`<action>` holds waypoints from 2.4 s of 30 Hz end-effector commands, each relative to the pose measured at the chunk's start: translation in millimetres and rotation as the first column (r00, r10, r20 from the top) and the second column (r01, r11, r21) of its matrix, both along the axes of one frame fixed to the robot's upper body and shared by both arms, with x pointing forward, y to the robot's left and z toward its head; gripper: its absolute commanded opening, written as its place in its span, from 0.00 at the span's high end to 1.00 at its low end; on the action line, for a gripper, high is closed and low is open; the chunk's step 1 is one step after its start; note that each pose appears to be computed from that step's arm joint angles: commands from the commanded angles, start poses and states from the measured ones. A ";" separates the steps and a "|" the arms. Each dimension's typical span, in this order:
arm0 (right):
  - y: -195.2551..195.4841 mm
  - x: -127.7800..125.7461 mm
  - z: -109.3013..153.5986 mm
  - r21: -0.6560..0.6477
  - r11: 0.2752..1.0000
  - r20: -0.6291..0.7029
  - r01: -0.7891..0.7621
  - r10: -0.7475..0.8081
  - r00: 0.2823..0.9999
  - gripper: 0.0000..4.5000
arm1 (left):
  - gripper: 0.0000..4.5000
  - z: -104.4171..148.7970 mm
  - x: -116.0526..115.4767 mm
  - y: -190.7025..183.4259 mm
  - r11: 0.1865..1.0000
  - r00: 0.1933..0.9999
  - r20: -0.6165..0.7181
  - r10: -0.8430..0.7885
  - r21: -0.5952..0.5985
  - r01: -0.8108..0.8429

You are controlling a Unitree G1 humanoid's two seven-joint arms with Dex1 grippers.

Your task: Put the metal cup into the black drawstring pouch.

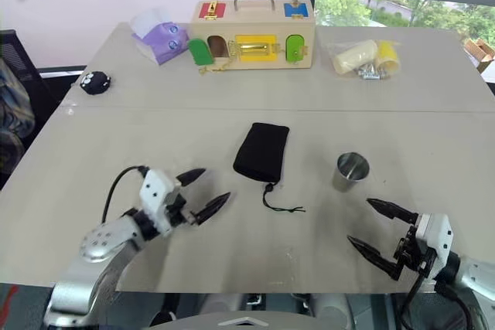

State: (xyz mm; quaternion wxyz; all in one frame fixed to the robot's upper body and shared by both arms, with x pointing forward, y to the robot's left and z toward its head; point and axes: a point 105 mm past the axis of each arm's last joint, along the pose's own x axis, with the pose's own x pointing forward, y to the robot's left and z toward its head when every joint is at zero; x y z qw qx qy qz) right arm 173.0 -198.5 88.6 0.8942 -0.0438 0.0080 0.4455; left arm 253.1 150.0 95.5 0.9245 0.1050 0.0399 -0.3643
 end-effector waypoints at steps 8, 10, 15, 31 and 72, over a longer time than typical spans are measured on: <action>14.2 -14.3 10.3 0.019 0.998 0.060 0.061 -0.062 0.996 0.01 | 0.00 7.7 25.6 -22.3 0.987 0.987 0.068 -0.144 0.074 0.139; 14.2 -15.5 9.4 0.018 0.997 0.060 0.069 -0.070 0.996 0.01 | 0.00 9.0 29.8 -24.3 0.987 0.986 0.073 -0.150 0.070 0.145; 13.6 -17.1 8.8 0.018 0.996 0.063 0.082 -0.083 0.995 0.01 | 0.00 11.4 41.3 -27.7 0.990 0.987 0.078 -0.137 0.033 0.135; 13.7 -12.1 30.2 0.026 0.991 0.136 0.130 -0.133 0.982 0.00 | 0.99 8.6 59.3 -43.2 0.988 0.983 0.098 -0.157 0.006 0.157; 106.7 54.4 94.0 -0.253 0.958 0.211 -0.132 0.188 0.959 0.99 | 1.00 52.7 104.3 -74.4 0.963 0.964 -0.117 0.241 -0.098 -0.252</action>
